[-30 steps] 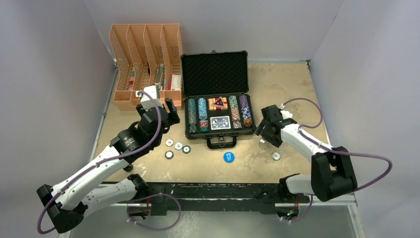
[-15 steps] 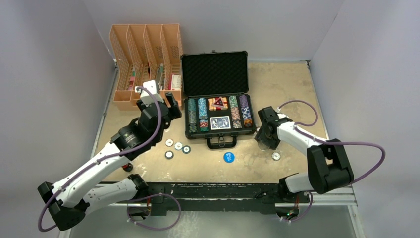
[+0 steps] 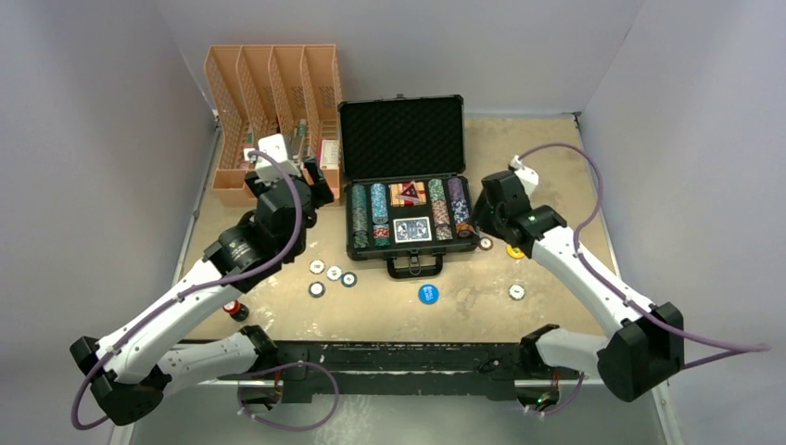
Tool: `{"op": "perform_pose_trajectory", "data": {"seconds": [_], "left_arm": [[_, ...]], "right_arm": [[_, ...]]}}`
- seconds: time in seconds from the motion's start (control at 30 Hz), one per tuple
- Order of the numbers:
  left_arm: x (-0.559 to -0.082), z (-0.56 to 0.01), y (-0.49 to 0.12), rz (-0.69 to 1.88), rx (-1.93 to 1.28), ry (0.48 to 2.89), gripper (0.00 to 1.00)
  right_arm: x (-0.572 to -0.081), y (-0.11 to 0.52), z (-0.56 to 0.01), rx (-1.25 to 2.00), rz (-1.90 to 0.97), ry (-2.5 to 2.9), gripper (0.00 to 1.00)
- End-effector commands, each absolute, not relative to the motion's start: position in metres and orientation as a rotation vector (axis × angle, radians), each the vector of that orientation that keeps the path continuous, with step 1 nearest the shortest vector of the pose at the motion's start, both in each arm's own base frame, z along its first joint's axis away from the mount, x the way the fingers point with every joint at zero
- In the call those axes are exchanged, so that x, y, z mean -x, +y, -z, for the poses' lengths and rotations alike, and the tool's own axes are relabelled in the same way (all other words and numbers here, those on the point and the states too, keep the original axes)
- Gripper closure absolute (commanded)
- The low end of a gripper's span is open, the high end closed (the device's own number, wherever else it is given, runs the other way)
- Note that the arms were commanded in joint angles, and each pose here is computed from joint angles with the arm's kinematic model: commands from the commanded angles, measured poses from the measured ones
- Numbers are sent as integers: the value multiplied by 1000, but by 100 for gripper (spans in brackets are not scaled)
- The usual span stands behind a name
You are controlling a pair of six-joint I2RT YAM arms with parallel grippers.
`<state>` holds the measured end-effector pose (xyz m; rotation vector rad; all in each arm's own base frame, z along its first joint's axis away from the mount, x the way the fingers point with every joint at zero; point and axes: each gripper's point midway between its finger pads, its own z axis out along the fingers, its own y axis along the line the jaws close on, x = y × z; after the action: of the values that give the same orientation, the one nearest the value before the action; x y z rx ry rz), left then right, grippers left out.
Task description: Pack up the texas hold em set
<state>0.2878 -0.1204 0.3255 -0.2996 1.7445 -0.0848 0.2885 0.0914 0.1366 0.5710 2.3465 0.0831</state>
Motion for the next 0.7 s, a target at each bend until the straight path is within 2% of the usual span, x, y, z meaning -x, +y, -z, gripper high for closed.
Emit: {"op": "perform_pose_trajectory", "data": {"seconds": [0.0,0.27,0.67], "left_arm": [[-283,-361,-98,77,393,1616,27],[-278,-352,-84,43,439,1588,27],[-274,-349,-82,45,430,1597,27]], "right_arm": [[-314,145,-168,-364,-220,2294,44],[-327,235,-150,-56,-215,2397,42],[-336,260,-117,12,-104,2492,39]]}}
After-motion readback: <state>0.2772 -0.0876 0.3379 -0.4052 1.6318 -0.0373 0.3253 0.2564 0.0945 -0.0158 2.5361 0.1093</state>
